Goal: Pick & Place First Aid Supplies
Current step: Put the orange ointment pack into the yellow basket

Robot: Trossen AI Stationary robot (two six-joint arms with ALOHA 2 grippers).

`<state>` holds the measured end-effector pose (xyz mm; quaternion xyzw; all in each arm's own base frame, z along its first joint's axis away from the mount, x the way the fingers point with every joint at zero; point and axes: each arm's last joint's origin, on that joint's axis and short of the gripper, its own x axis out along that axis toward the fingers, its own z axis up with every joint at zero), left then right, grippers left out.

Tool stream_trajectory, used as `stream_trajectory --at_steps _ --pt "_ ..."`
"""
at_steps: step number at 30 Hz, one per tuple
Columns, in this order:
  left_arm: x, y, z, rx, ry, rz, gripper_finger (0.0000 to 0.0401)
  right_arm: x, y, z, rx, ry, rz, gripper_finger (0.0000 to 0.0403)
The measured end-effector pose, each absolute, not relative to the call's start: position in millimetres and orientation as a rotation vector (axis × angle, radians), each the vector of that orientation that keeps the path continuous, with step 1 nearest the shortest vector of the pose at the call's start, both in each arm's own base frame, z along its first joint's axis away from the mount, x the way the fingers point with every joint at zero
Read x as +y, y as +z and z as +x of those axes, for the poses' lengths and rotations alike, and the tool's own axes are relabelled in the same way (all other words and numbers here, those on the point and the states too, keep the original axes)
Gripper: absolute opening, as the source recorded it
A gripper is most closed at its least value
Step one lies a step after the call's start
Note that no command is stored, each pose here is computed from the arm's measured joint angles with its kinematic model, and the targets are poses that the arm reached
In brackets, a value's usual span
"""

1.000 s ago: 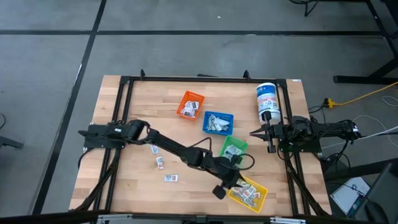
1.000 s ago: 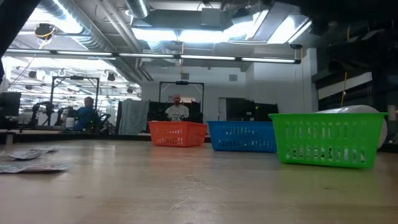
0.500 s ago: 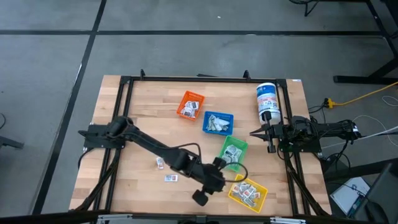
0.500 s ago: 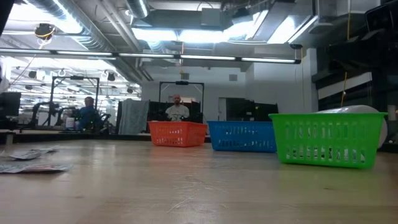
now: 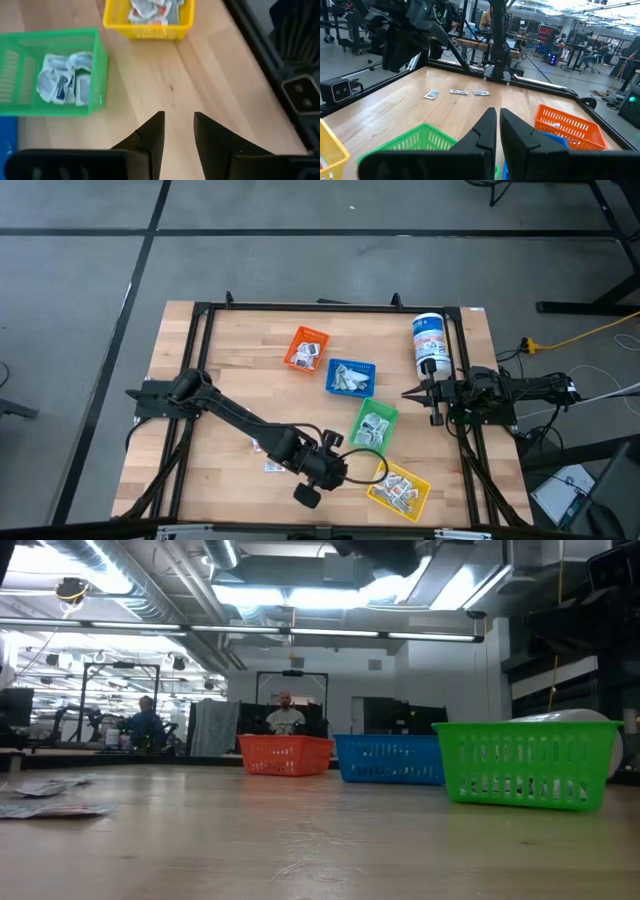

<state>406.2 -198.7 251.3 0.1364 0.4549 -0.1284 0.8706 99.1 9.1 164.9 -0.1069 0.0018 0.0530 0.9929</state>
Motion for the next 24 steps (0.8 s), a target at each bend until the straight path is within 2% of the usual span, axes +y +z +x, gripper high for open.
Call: stream_trajectory --at_steps 9,20,24 --pt "-192.8 230.9 388.0 1.089 -0.194 0.333 0.0093 9.1 164.8 99.1 0.004 0.106 -0.214 0.0026" --pt "-179.5 210.8 334.5 1.155 -0.086 0.066 0.0088 9.0 164.8 99.1 0.004 0.106 -0.214 0.0026" --pt "-183.7 188.8 309.8 1.242 -0.018 0.007 0.0087 9.0 164.9 99.0 0.003 0.106 -0.214 0.0026"
